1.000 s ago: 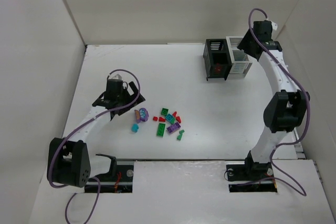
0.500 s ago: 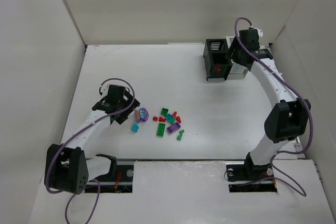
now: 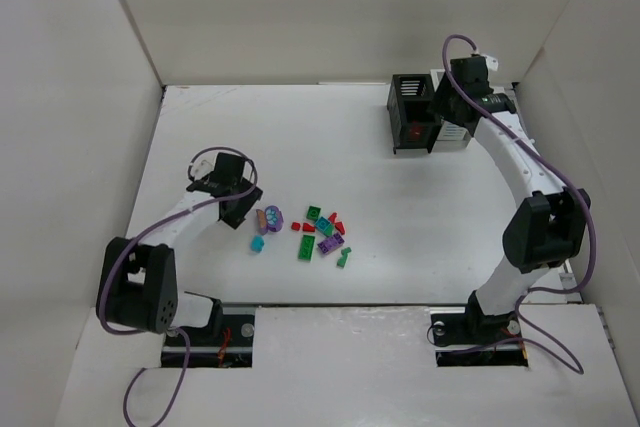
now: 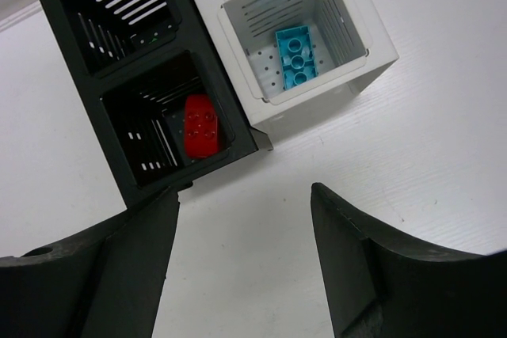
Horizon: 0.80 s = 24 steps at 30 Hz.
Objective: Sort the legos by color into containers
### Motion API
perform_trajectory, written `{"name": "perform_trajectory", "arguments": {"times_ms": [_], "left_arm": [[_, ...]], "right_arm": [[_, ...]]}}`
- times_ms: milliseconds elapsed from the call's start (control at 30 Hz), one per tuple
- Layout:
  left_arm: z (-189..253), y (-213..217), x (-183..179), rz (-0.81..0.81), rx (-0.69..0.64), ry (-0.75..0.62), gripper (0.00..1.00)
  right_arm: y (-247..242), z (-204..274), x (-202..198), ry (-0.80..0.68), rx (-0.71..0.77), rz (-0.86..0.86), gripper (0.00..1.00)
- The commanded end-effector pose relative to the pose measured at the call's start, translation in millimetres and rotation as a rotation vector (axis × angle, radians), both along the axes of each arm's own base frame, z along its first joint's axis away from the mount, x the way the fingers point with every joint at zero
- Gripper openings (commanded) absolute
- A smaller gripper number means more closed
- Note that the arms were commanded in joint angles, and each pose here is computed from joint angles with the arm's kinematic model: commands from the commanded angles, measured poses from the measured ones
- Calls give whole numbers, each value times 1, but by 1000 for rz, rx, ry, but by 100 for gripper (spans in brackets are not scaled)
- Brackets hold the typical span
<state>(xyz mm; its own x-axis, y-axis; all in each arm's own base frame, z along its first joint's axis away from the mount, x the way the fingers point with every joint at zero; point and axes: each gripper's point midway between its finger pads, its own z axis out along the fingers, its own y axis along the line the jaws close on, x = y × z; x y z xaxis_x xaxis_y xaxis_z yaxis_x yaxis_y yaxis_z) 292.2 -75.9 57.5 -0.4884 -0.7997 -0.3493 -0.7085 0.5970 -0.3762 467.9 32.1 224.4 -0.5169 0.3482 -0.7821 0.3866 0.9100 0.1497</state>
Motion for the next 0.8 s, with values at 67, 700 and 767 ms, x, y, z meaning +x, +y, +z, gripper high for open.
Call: {"name": "perform_trajectory", "arguments": {"times_ms": [67, 700, 767], "left_arm": [[3, -11, 23, 2, -7, -2, 56], [-26, -16, -2, 39, 86, 175, 43], [-25, -17, 2, 39, 81, 161, 41]], "right_arm": [[-2, 5, -5, -14, -20, -22, 73], [-6, 1, -9, 2, -37, -38, 71], [-6, 1, -9, 2, -37, -38, 71]]}}
